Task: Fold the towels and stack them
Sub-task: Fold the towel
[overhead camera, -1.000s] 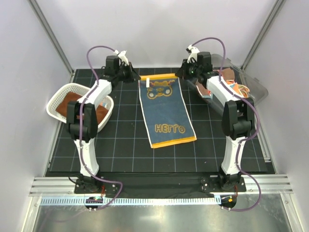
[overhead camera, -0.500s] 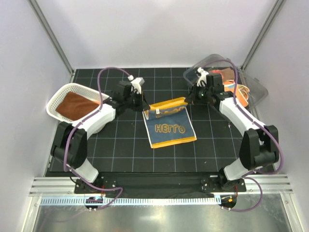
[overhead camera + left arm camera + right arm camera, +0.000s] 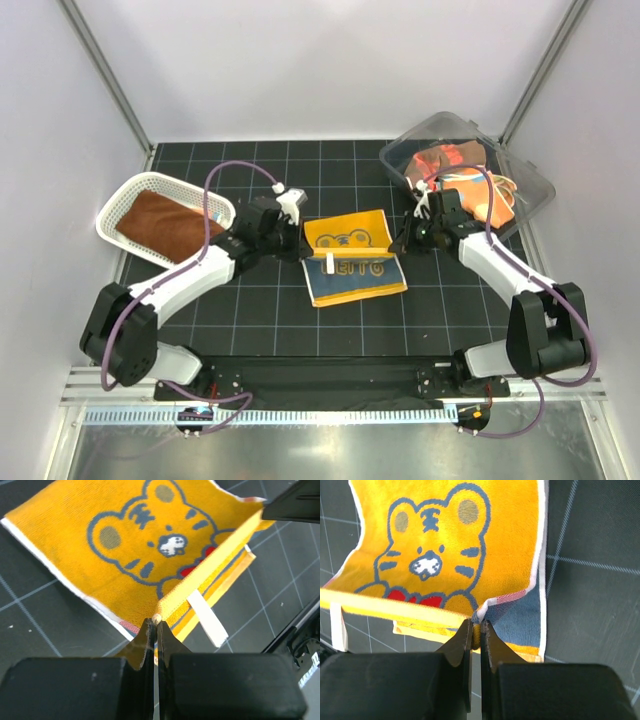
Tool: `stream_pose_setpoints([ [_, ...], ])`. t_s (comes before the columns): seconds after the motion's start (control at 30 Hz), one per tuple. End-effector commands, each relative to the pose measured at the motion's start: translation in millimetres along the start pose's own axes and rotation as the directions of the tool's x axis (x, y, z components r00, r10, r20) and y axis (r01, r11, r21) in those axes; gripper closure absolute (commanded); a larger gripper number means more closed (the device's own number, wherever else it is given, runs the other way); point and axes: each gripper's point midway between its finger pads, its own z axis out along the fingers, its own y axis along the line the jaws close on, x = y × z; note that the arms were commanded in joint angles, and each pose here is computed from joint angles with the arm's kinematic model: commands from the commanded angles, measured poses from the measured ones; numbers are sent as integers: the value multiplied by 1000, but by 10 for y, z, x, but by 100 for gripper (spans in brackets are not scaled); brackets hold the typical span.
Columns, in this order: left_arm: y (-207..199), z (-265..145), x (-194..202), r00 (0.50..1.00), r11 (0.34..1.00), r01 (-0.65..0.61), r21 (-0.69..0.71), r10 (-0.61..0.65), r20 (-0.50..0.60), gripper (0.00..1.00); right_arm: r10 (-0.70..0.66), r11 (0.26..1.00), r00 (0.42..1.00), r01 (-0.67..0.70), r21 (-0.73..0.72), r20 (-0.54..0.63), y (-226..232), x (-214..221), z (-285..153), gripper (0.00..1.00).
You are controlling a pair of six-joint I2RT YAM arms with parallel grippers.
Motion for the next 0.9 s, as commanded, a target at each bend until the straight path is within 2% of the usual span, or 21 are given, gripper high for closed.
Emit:
stream_pose_setpoints([
  [0.0, -123, -71, -27, 999, 1000, -25, 10, 25, 32, 100, 47, 999, 997, -48, 19, 62, -10, -54, -103, 99],
  [0.37, -257, 57, 570, 995, 999, -39, 11, 40, -87, 100, 81, 990, 996, -83, 113, 20, -259, 308, -109, 93],
  [0.57, -268, 124, 774, 989, 998, -58, -6, 57, -134, 100, 110, 984, 994, -112, 140, 25, -306, 372, -139, 79],
  [0.6, -259, 122, 790, 989, 998, -58, -12, 55, -139, 100, 111, 983, 993, -114, 145, 28, -309, 370, -151, 75],
  [0.63, -245, 114, 794, 989, 998, -57, -17, 54, -140, 99, 117, 981, 993, -120, 152, 24, -314, 379, -179, 68],
  [0.67, -252, 97, 803, 988, 998, -59, -17, 55, -143, 94, 119, 978, 992, -123, 169, 33, -328, 370, -213, 63],
  [0.73, -242, 63, 819, 988, 998, -57, -31, 52, -146, 80, 130, 972, 991, -133, 196, 28, -337, 384, -305, 62],
  [0.77, -255, 12, 811, 988, 998, -55, -31, 50, -145, 60, 127, 971, 991, -131, 202, 32, -332, 370, -343, 61],
  [0.87, -266, -88, 809, 989, 997, -53, -51, 46, -139, 47, 127, 968, 989, -139, 208, 71, -276, 286, -510, 59],
])
